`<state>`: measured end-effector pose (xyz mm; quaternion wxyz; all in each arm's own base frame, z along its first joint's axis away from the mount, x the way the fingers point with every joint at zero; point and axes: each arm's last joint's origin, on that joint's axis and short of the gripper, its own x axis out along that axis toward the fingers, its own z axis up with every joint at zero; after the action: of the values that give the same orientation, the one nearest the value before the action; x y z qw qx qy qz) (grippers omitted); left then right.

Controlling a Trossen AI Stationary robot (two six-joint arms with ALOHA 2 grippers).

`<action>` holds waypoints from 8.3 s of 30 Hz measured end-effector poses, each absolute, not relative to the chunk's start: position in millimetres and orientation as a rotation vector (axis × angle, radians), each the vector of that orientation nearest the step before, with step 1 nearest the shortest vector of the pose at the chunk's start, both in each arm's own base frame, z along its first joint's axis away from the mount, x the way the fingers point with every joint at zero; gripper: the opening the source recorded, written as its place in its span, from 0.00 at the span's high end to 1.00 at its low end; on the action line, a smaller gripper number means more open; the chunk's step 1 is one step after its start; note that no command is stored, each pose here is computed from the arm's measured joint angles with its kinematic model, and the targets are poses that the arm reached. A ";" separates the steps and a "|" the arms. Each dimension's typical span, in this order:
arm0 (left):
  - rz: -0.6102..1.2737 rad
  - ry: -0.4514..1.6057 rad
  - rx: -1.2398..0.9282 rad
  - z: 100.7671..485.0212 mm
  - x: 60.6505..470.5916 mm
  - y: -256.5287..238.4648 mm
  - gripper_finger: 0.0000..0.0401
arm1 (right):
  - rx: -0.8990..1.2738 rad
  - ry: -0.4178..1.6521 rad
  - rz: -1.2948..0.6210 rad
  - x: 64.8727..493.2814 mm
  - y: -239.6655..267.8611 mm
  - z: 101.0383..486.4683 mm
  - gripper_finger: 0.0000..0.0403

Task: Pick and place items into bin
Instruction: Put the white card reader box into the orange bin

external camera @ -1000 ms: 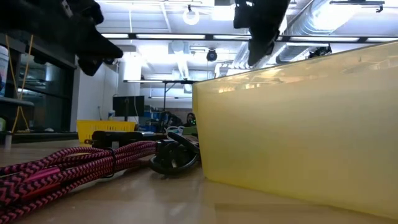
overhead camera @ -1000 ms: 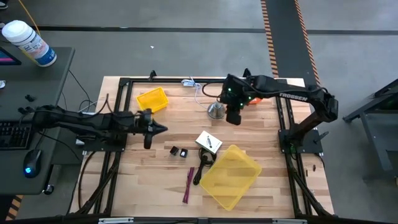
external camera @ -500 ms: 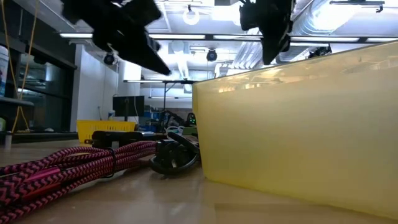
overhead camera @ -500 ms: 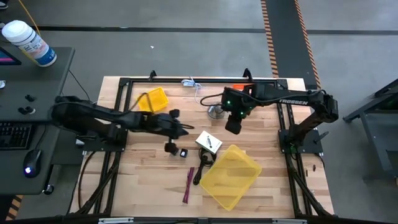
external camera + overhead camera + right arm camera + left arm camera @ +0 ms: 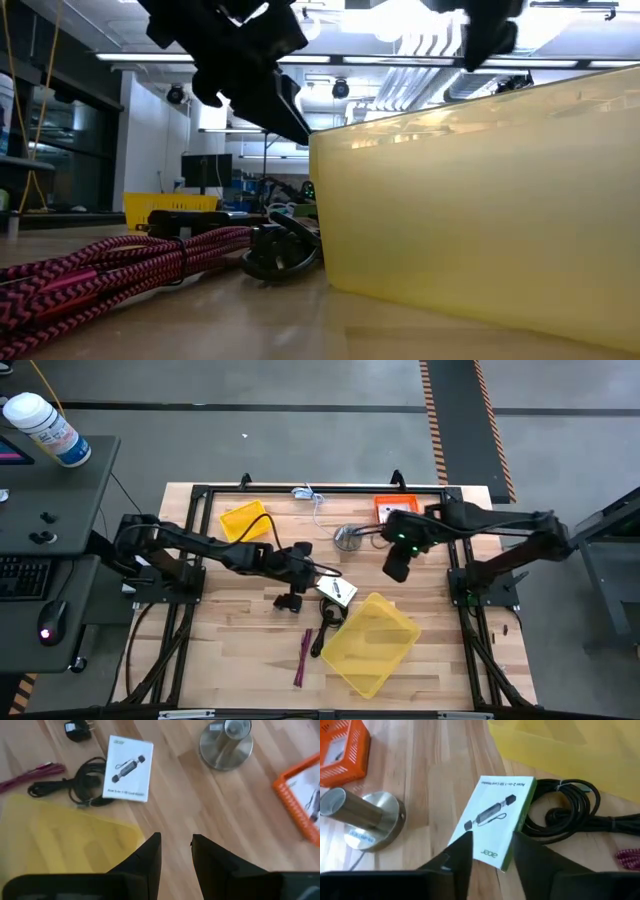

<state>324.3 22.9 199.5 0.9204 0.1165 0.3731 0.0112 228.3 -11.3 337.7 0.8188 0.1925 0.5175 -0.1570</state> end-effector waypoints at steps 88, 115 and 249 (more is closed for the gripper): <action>0.060 0.986 0.695 118.6 358.5 -3.4 0.90 | 0.646 0.731 -0.277 166.6 26.9 299.8 0.76; 0.014 0.956 0.526 118.3 360.0 15.2 0.75 | 0.632 0.720 -0.298 166.4 26.1 299.9 0.76; 0.246 0.825 0.087 351.1 301.5 10.8 1.00 | 0.775 1.370 -0.253 318.6 -73.7 107.4 0.97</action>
<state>301.5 10.8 351.1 0.9078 0.0424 0.4000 0.1190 318.6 -73.7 107.4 0.6989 0.3479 0.6146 -0.1135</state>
